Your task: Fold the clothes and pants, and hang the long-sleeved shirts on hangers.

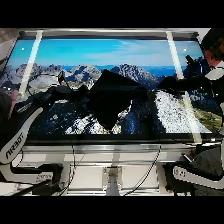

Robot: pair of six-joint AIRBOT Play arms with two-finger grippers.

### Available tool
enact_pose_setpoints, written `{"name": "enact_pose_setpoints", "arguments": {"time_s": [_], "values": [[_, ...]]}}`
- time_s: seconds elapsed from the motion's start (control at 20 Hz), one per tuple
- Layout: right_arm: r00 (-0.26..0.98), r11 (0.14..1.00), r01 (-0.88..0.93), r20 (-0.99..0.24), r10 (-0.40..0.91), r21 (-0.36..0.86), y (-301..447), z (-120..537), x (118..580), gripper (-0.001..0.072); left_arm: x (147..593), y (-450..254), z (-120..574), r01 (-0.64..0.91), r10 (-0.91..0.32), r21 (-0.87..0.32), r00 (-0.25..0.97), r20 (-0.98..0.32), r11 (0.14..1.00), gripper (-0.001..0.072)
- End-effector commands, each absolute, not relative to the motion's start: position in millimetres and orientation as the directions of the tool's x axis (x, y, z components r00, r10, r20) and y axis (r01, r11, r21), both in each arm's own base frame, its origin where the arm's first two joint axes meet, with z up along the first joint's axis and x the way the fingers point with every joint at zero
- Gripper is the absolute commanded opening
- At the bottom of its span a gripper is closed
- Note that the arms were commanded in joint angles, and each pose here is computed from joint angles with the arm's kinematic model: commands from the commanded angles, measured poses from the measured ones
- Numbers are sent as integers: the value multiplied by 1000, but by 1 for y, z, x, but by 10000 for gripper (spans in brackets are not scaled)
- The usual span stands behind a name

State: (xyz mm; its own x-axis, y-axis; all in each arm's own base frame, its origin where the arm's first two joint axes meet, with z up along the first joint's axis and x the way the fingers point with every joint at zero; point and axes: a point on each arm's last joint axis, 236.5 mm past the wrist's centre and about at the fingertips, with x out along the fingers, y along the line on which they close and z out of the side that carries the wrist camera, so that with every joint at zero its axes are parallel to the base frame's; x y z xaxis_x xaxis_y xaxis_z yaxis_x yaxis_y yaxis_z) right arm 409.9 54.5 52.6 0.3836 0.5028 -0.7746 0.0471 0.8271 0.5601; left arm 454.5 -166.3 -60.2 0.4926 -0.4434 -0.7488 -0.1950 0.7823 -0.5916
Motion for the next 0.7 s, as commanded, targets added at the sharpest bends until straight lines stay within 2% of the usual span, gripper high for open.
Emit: {"name": "enact_pose_setpoints", "arguments": {"time_s": [0.0,0.05,0.2,0.25,0.3,0.35,0.4,0.45,0.5,0.55,0.65], "values": [[383,825,46,-773,506,563,55,53,410,513,456,-168,-73,-193,-439,-578,477,-762,793,427],[383,825,47,-773,506,563,55,53,410,513,458,-169,-75,-194,-439,-577,474,-763,793,356],[383,825,46,-773,506,563,55,53,410,513,468,-170,-74,-190,-438,-580,486,-757,792,351],[382,825,46,-773,506,563,55,53,410,512,470,-171,-72,-186,-439,-582,490,-753,791,291],[382,825,46,-773,506,563,55,53,410,512,470,-172,-70,-182,-441,-584,492,-751,791,75],[383,825,46,-773,506,563,55,53,410,511,471,-174,-69,-177,-443,-585,494,-749,792,10],[383,825,46,-773,506,563,55,53,410,509,474,-175,-65,-171,-444,-587,499,-744,791,10],[382,825,46,-773,506,563,55,53,410,459,478,-176,-60,-163,-446,-592,509,-736,789,9],[380,825,46,-774,506,563,55,53,409,269,484,-177,-50,-149,-450,-599,526,-722,787,9],[377,826,46,-776,506,561,55,52,408,38,492,-176,-36,-132,-452,-608,551,-702,783,8],[370,827,49,-780,506,560,55,49,408,31,508,-173,-6,-73,-440,-594,601,-667,801,8]]}}
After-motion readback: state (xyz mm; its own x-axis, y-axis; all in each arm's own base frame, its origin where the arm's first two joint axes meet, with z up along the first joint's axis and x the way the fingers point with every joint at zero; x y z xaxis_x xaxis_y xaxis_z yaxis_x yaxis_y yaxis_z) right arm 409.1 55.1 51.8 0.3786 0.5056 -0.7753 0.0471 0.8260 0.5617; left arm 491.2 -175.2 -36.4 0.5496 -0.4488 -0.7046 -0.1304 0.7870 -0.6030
